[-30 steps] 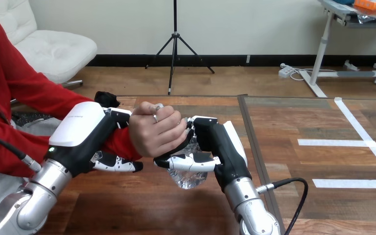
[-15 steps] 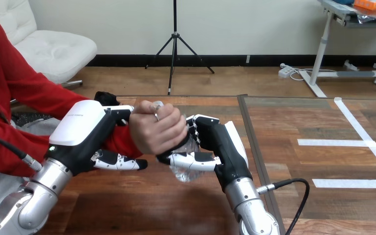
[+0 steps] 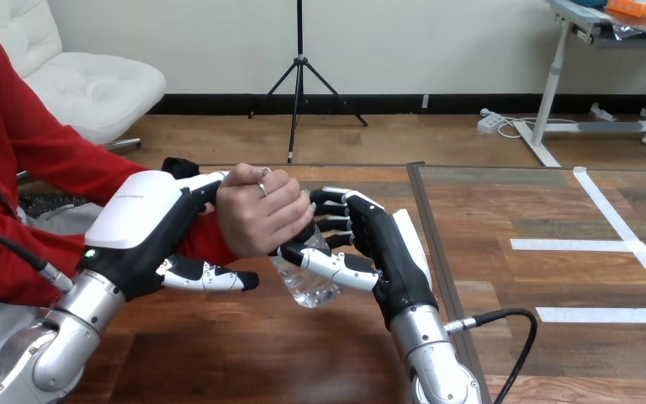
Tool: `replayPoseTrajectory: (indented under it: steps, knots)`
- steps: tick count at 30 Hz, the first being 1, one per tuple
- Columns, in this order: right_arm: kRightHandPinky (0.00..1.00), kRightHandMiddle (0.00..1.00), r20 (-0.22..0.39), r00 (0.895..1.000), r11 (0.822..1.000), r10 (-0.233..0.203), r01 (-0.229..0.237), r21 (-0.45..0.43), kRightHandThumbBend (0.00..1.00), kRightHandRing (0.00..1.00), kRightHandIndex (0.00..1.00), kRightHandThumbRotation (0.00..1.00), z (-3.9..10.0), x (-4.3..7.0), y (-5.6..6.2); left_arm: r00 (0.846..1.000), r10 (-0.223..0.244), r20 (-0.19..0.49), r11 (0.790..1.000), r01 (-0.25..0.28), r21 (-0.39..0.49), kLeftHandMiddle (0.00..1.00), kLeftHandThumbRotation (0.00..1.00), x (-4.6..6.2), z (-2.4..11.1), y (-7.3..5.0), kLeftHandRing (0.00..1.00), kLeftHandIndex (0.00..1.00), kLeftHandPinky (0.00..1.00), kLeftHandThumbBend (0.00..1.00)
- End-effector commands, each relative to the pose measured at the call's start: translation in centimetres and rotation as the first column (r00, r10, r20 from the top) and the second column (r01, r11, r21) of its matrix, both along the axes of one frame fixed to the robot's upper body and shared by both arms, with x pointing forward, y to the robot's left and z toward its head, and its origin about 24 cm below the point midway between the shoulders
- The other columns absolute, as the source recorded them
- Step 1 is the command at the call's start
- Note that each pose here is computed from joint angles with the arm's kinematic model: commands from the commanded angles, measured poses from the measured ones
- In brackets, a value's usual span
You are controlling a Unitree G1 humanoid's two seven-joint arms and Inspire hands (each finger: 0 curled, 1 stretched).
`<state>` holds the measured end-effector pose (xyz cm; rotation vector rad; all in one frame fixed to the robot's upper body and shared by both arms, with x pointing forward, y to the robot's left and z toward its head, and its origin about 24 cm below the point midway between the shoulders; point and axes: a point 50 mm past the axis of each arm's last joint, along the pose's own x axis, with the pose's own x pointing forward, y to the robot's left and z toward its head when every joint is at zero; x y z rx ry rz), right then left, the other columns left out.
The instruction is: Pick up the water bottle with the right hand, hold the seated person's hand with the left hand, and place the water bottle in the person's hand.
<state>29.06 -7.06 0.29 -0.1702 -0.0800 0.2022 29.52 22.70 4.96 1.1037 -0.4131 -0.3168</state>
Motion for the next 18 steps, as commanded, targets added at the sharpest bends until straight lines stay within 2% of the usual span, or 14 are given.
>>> replayPoseTrajectory:
  steps: [1, 7, 18]
  knots:
    - [0.76, 0.90, 0.084, 0.996, 1.000, -0.014, 0.013, 0.005, 1.00, 0.90, 0.95, 0.54, 2.07, 0.94, -0.03, 0.995, -0.033, 0.095, 0.999, 0.032, 0.003, 0.88, 0.39, 1.16, 2.54, -0.64, 0.83, 0.90, 0.74, 0.96]
    - [0.79, 0.94, 0.073, 0.997, 1.000, -0.016, 0.015, 0.005, 1.00, 0.94, 0.99, 0.60, 1.99, 0.92, -0.18, 0.994, -0.035, 0.104, 0.999, 0.033, 0.028, 0.94, 0.45, 1.03, 2.65, -0.67, 0.91, 0.95, 0.85, 0.99]
    - [0.81, 0.95, 0.064, 0.998, 1.000, -0.020, 0.020, -0.011, 1.00, 0.95, 1.00, 0.65, 1.82, 0.85, -0.45, 0.993, -0.030, 0.118, 0.999, 0.024, 0.047, 0.99, 0.50, 0.78, 2.68, -0.72, 0.99, 1.00, 0.96, 1.00]
